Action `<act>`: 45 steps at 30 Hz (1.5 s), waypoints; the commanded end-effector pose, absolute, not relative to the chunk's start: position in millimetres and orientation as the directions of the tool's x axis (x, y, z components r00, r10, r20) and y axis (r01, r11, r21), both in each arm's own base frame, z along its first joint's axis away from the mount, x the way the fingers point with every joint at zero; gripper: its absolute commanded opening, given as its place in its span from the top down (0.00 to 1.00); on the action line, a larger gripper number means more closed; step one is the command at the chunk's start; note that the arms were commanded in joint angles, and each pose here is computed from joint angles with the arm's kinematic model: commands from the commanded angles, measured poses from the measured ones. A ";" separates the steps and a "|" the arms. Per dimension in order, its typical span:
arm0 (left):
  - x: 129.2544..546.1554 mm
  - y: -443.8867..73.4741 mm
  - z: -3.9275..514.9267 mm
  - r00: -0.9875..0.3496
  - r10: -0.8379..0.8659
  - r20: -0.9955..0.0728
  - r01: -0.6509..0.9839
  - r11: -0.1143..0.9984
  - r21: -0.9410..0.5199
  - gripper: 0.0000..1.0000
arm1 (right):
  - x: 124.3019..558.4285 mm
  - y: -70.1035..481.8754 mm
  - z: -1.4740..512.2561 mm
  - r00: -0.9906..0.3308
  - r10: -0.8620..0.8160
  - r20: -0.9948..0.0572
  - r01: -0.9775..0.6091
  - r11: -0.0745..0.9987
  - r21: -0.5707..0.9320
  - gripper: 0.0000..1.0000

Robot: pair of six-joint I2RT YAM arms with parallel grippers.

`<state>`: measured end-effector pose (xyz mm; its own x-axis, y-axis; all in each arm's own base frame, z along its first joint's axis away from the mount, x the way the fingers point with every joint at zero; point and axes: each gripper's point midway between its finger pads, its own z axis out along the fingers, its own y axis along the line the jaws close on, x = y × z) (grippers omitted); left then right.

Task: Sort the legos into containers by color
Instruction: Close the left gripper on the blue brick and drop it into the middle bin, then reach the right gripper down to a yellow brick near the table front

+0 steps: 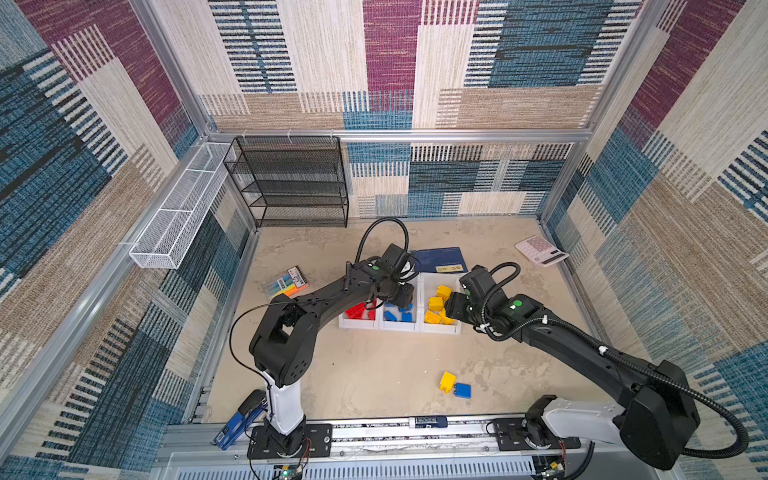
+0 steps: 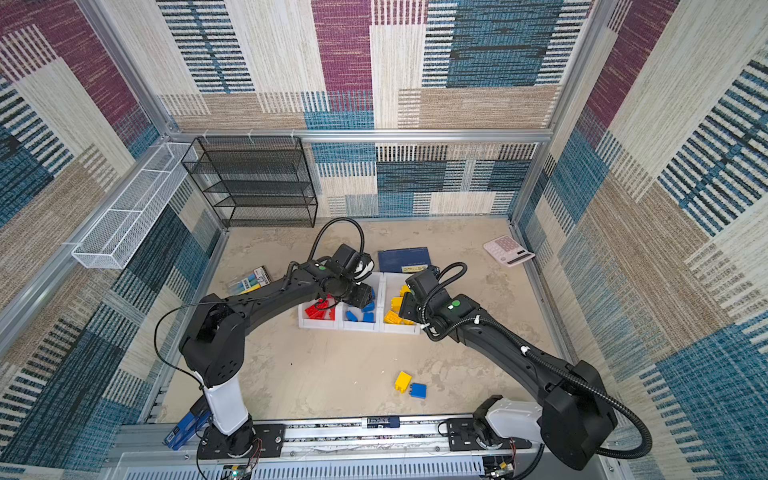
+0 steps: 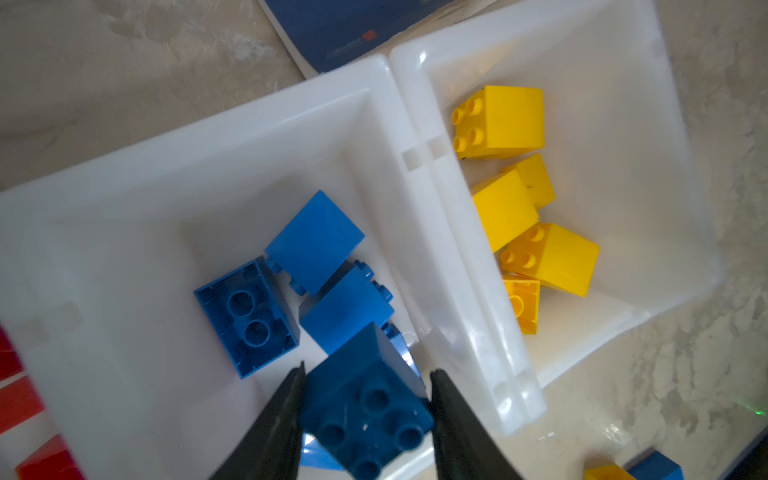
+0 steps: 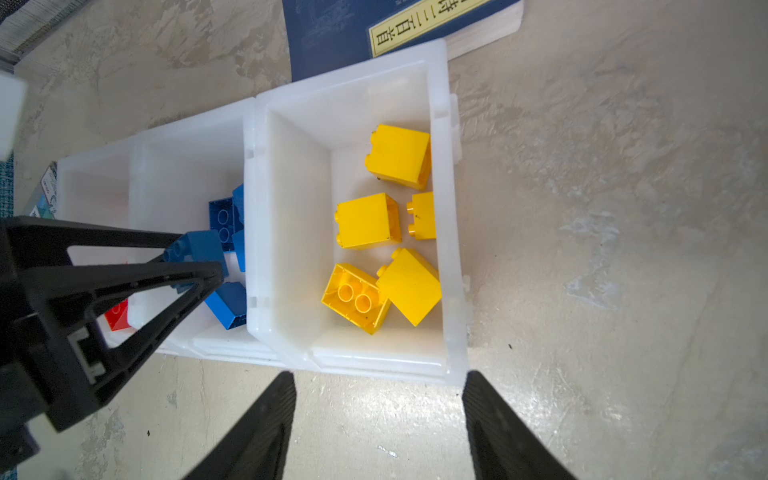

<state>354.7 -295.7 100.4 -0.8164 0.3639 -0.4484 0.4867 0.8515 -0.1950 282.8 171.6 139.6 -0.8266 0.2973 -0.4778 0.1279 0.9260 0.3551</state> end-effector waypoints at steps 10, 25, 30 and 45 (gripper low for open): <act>345.6 -287.0 118.4 -0.813 0.332 -0.479 0.474 0.855 -0.211 0.36 | 279.4 168.7 133.8 -0.826 0.309 -0.472 0.143 0.924 0.354 0.33; 334.1 -268.8 124.6 -0.820 0.286 -0.496 0.436 0.874 -0.216 0.36 | 249.0 155.0 105.7 -0.862 0.312 -0.400 0.181 0.926 0.332 0.33; 328.5 -258.4 122.7 -0.825 0.273 -0.495 0.419 0.883 -0.212 0.36 | 229.8 159.2 91.6 -0.882 0.312 -0.354 0.197 0.925 0.325 0.35; 319.5 -238.9 115.5 -0.839 0.245 -0.486 0.391 0.893 -0.224 0.35 | 152.2 200.9 50.6 -0.948 0.268 -0.173 0.217 0.939 0.267 0.35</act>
<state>318.6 -237.9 113.8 -0.8362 0.2667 -0.4792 0.4013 0.8931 -0.2031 157.5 196.1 52.2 -0.9514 0.2326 -0.2020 0.1732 0.9461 0.2736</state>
